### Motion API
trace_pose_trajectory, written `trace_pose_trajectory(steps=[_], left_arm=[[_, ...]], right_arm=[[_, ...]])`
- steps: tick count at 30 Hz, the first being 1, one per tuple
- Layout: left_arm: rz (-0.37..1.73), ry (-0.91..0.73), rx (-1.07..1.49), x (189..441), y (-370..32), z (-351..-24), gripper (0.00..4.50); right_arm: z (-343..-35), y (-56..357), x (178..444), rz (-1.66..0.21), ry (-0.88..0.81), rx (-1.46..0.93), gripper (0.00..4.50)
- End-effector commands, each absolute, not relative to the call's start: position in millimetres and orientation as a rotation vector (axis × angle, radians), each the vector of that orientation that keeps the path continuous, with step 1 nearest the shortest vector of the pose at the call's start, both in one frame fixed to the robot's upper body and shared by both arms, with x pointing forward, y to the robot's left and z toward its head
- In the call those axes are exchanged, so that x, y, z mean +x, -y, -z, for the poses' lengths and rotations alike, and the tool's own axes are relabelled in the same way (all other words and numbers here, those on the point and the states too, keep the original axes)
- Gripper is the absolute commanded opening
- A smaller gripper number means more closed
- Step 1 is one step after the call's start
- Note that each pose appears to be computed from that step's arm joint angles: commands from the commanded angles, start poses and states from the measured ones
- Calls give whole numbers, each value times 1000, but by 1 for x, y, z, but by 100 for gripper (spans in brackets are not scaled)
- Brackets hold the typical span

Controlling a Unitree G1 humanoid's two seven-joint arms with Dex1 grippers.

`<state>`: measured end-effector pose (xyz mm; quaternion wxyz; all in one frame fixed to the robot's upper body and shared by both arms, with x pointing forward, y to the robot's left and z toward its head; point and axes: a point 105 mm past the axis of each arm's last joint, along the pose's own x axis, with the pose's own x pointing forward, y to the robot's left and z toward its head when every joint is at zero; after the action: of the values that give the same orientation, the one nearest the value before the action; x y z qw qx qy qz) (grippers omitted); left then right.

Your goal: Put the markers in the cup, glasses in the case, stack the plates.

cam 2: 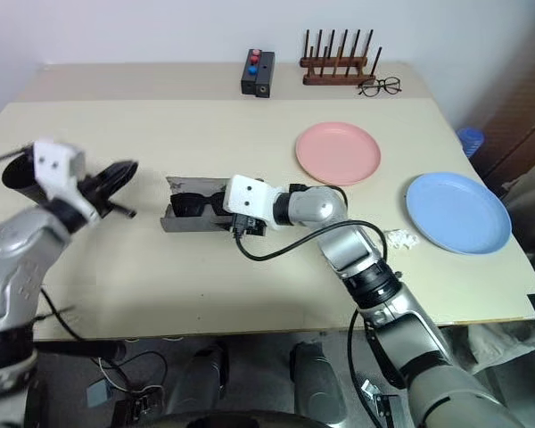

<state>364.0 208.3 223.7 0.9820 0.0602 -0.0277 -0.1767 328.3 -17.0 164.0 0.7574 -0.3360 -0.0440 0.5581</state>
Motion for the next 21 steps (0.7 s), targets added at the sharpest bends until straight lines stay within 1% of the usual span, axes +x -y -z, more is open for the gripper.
trace_pose_trajectory(steps=[1,3,5,10,16,19,21], left_arm=[[321,-16,147,399,-204,-231,5],[356,-100,178,417,-195,-227,5],[401,-191,216,426,-188,-216,5],[516,-325,271,435,-179,-197,5],[638,-433,338,426,-179,-175,5],[709,-447,358,416,-178,-169,5],[783,-428,381,403,-176,-169,5]], right_arm=[[-185,26,315,-1241,165,-711,338],[-185,35,309,-1252,156,-712,338],[-185,41,305,-1255,147,-711,338],[-187,59,292,-1273,105,-691,338],[-184,74,286,-1264,49,-692,338],[-182,77,288,-1249,40,-693,338],[-182,78,291,-1236,36,-704,338]])
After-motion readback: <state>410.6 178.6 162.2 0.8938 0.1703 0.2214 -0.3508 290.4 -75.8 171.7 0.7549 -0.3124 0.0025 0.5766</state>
